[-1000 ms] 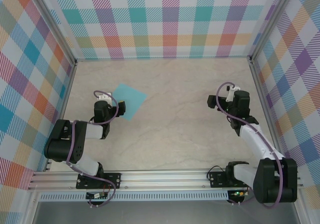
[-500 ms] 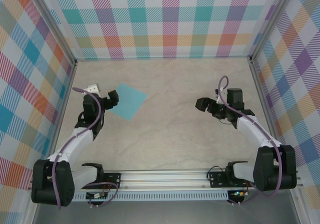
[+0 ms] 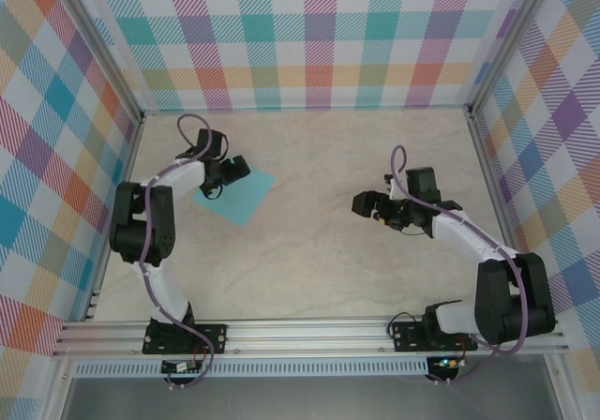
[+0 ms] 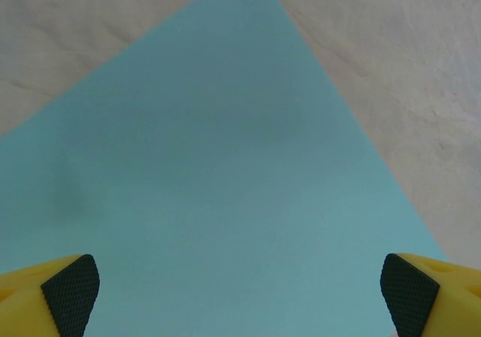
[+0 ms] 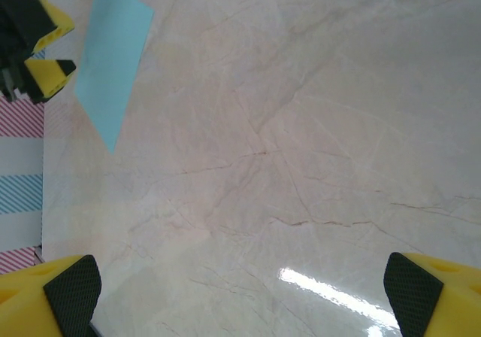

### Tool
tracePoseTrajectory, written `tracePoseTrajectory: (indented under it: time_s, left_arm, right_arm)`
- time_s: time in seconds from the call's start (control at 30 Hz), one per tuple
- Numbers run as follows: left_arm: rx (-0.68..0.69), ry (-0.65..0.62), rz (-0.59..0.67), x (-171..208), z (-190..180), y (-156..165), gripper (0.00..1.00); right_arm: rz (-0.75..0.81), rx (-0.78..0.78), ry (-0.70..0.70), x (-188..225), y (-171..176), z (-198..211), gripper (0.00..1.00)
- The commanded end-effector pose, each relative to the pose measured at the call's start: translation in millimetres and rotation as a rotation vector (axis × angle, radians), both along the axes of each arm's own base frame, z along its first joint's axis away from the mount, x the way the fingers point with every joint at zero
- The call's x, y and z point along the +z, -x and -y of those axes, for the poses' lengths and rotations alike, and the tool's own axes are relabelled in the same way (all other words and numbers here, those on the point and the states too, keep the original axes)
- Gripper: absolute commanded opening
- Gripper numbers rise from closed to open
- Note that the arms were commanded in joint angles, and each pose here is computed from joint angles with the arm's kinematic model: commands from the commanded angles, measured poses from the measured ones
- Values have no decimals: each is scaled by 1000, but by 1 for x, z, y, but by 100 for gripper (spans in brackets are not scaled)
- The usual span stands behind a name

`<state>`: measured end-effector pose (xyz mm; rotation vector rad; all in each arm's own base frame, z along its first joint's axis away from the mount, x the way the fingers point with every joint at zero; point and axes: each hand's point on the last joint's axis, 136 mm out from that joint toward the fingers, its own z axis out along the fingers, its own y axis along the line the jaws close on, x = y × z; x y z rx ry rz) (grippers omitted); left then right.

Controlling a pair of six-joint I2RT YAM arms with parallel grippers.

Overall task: Fold a paper plane with a square sheet of paper (pick it up from the middle)
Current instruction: Move the square sheet of paper to the center of the table.

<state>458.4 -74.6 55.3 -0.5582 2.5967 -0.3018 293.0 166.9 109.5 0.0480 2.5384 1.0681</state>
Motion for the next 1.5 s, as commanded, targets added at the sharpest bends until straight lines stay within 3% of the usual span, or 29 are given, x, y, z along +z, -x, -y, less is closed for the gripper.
tracePoseTrajectory:
  time_s: [0.0, 0.33, 0.93, 1.07, 1.23, 1.47]
  left_arm:
    - [-60, 5, -60, -2, 30, -6, 99]
    - [-163, -1, -138, -37, 72, -12, 98]
    - [-625, 74, -169, -36, 209, 96, 96]
    - [-572, 120, -136, -24, 215, 103, 97]
    - [-521, 91, -23, 24, 203, 96, 98]
    - [-348, 23, 139, 84, 143, 107, 100]
  right_arm:
    - [-24, 17, 2, -4, 2, -6, 100]
    - [-70, 36, 27, -23, 6, -7, 100]
    - [-114, -81, 175, -41, 27, 25, 100]
    - [-122, -75, 151, -37, 38, 24, 100]
    - [-109, -41, 58, -21, 45, 11, 99]
    - [-87, 3, 4, -2, 37, -18, 96]
